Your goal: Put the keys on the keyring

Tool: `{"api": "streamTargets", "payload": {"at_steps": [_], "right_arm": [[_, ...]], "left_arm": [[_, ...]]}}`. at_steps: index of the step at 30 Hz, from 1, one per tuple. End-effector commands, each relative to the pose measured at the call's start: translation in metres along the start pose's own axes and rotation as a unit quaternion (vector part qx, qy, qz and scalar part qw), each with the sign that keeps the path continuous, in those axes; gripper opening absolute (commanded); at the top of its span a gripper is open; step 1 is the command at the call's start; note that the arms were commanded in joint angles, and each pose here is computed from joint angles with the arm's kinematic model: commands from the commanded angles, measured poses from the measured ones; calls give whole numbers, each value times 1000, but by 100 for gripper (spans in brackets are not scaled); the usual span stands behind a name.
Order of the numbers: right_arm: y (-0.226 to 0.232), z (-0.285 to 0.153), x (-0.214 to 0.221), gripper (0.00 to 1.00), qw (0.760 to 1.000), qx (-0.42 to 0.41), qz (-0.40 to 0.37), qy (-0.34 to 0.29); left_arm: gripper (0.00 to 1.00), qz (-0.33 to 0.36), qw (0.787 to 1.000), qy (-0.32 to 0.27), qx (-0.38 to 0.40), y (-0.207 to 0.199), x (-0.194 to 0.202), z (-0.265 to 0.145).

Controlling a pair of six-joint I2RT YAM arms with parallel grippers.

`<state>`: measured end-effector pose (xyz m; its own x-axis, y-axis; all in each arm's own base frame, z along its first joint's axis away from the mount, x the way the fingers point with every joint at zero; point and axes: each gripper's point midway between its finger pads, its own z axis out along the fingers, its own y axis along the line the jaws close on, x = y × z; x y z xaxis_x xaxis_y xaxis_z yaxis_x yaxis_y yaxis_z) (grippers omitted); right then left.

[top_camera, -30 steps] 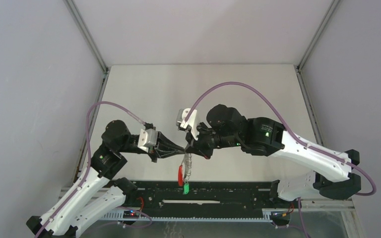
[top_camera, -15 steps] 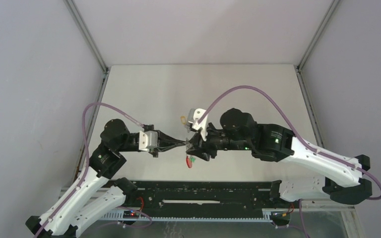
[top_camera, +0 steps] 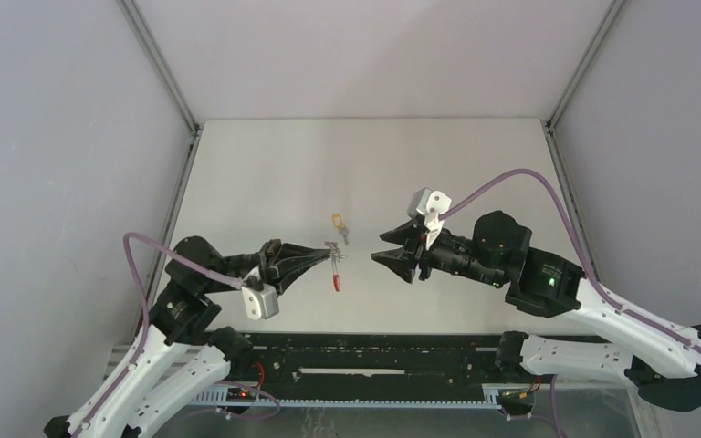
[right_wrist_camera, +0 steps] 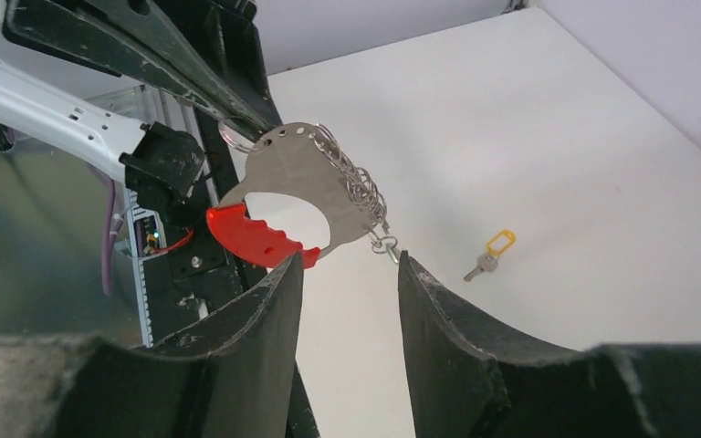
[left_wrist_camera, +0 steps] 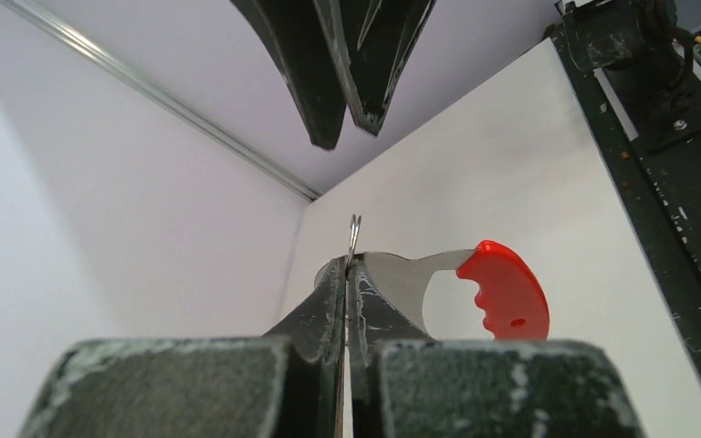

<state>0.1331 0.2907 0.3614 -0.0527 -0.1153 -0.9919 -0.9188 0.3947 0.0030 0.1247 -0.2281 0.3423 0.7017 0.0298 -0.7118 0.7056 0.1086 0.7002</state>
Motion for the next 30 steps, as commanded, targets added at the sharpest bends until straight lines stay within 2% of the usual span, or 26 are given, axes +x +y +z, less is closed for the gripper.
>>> {"api": "streamTargets", "payload": {"at_steps": [1,7,15,30], "right_arm": [[-2,4,-18,50,999,-1,2,-52],[8,8,-21,48,997,-36,-13,-69],[37,5,-28,47,983,-130,-79,-100],[55,-13,-55,44,963,-165,-129,-168]], "left_arm": [[0,85,996,-27,8,0,-10,0],[0,73,995,-70,-8,7,-30,1],[0,-21,993,-116,2,16,-53,9],[0,-93,980,-170,35,19,-83,13]]}}
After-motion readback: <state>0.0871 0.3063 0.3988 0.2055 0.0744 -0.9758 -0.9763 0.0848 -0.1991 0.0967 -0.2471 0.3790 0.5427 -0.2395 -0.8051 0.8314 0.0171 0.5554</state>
